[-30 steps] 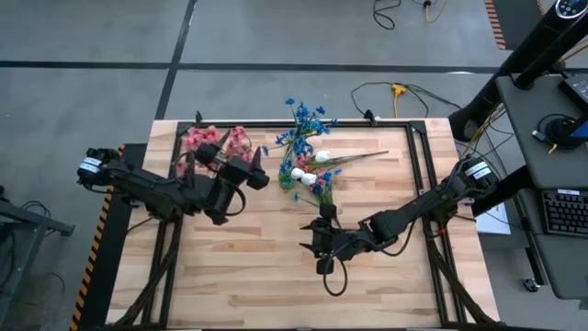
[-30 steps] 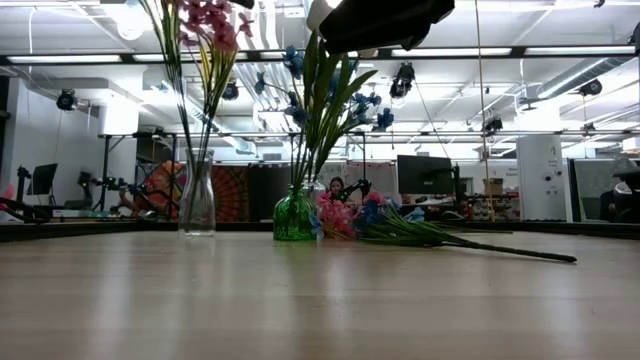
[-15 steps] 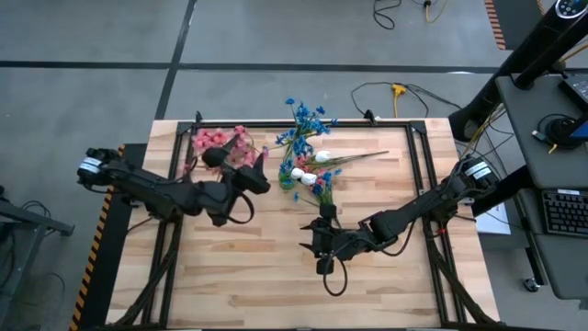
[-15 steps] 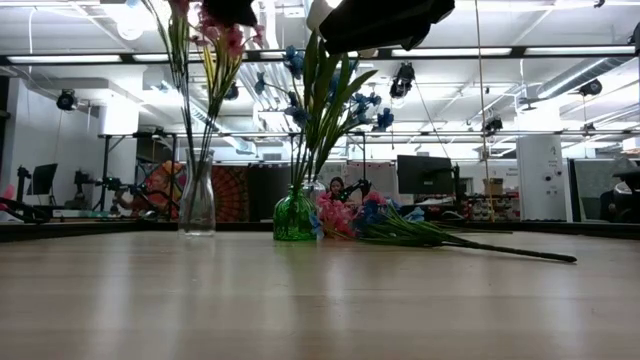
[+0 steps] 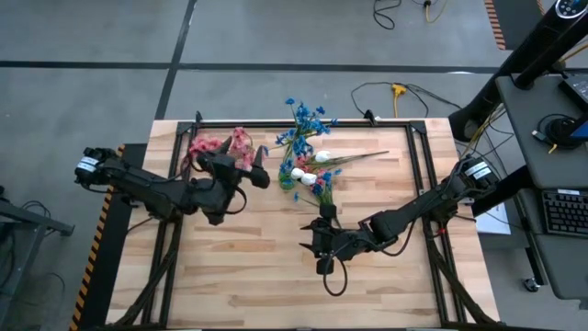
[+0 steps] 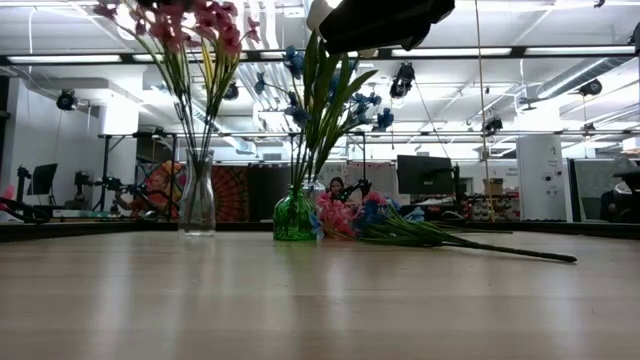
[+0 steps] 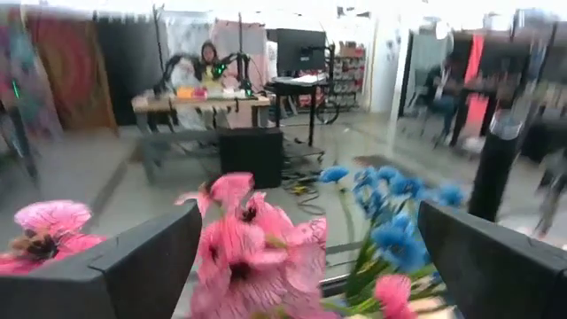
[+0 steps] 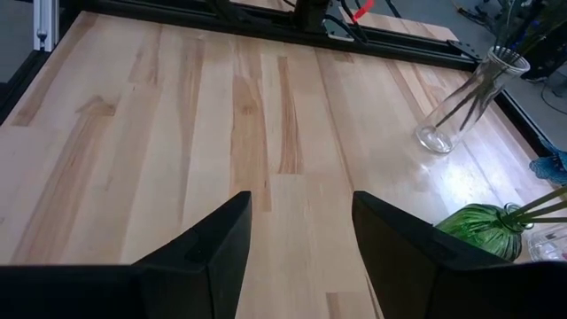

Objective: Sort flowers into vase by color
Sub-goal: Put the bottom pink flowers into the left transparent vase

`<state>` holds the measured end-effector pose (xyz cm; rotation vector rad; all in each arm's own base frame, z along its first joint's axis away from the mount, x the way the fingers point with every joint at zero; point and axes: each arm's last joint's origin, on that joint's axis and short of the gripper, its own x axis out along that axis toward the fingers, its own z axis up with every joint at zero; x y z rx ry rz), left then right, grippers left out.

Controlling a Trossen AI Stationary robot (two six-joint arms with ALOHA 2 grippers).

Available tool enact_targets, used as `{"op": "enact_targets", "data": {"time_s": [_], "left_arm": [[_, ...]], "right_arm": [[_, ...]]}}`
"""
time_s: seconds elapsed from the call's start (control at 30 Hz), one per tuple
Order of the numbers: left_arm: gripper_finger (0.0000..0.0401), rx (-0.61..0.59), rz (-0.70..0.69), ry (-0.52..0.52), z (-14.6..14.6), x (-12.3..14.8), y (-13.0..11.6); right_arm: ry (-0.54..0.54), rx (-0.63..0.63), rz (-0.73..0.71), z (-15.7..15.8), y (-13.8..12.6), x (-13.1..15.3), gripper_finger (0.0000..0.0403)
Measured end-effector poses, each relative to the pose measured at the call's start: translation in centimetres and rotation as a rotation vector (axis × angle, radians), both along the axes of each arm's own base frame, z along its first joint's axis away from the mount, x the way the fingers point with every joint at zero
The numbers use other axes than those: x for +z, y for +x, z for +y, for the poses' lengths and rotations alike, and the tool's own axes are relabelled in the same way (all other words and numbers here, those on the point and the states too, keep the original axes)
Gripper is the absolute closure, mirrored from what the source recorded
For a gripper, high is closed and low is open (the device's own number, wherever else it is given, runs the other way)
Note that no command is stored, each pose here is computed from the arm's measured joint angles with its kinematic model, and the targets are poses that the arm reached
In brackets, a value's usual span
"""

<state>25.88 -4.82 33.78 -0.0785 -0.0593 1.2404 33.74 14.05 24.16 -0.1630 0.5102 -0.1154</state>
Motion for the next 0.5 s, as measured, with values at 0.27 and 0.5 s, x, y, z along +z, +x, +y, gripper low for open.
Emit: {"op": "enact_targets", "data": {"time_s": [0.27,0.5], "left_arm": [[0.0001,-0.013,-0.311,-0.108,-0.20,0.06,-0.03],[0.0001,-0.040,-0.495,-0.176,-0.69,0.63,-0.40]], "right_arm": [[0.000,0.000,0.000,0.00,0.00,0.00,0.0213],[-0.001,0.000,0.000,0.00,0.00,0.00,0.0213]]}}
